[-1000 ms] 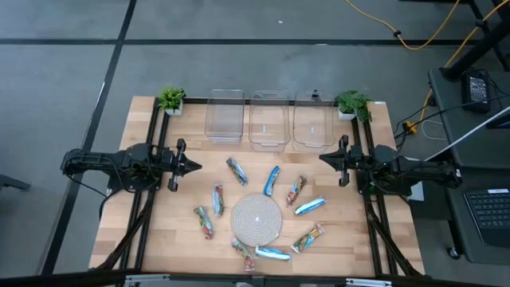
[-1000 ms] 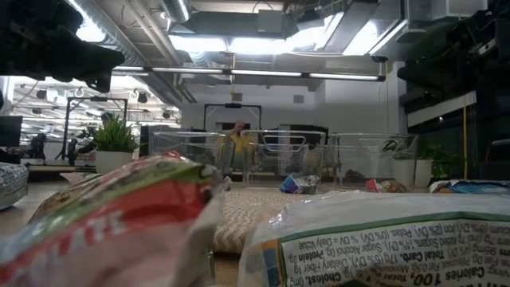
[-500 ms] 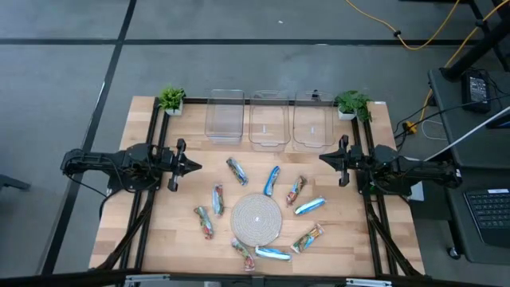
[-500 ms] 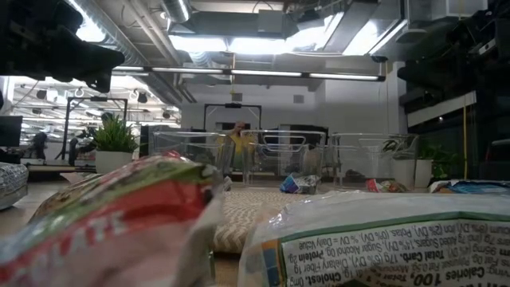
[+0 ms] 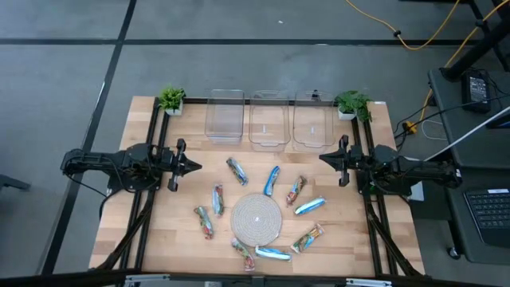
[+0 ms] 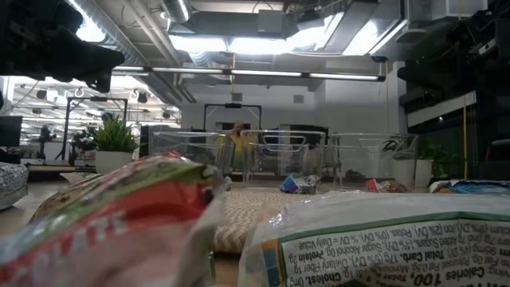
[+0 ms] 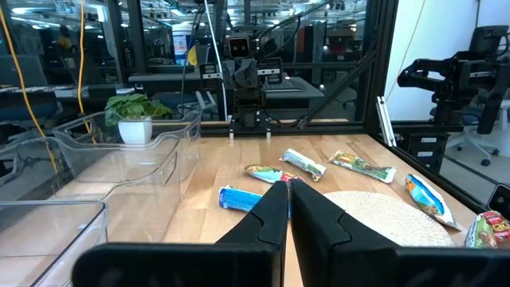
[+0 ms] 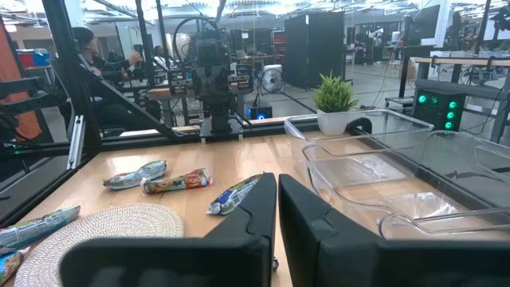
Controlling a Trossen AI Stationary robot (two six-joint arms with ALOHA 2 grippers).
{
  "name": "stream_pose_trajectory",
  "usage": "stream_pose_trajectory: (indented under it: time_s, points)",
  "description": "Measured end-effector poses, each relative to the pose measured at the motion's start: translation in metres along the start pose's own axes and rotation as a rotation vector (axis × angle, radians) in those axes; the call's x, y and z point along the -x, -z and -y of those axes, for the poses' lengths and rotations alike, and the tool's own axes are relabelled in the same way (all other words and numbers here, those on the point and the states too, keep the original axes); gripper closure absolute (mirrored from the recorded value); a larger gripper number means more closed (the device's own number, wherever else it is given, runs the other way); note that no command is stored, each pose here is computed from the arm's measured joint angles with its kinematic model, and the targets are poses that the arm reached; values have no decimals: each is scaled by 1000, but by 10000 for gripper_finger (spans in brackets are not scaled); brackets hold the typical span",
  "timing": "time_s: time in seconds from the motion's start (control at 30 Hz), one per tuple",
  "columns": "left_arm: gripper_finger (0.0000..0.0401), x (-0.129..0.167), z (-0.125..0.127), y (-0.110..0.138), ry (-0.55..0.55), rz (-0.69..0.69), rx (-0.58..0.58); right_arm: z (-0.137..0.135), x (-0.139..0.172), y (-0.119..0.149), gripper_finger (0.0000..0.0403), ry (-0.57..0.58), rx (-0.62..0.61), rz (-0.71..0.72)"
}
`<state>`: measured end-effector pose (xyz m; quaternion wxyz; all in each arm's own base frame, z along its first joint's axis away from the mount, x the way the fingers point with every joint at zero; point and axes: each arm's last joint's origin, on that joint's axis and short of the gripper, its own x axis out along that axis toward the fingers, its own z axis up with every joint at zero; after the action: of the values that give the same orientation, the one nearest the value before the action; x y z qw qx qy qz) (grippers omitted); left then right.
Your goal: Pick and place Granola Bars by type
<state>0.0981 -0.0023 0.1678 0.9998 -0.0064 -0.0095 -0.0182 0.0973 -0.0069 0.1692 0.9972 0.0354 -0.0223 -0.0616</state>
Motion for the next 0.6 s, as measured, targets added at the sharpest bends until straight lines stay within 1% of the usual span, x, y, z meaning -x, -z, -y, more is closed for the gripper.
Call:
stream_pose_trajectory:
  time_s: [0.6]
  points:
    - [389,0,0,0,0,0,0,0,0,0,382,1,0,0]
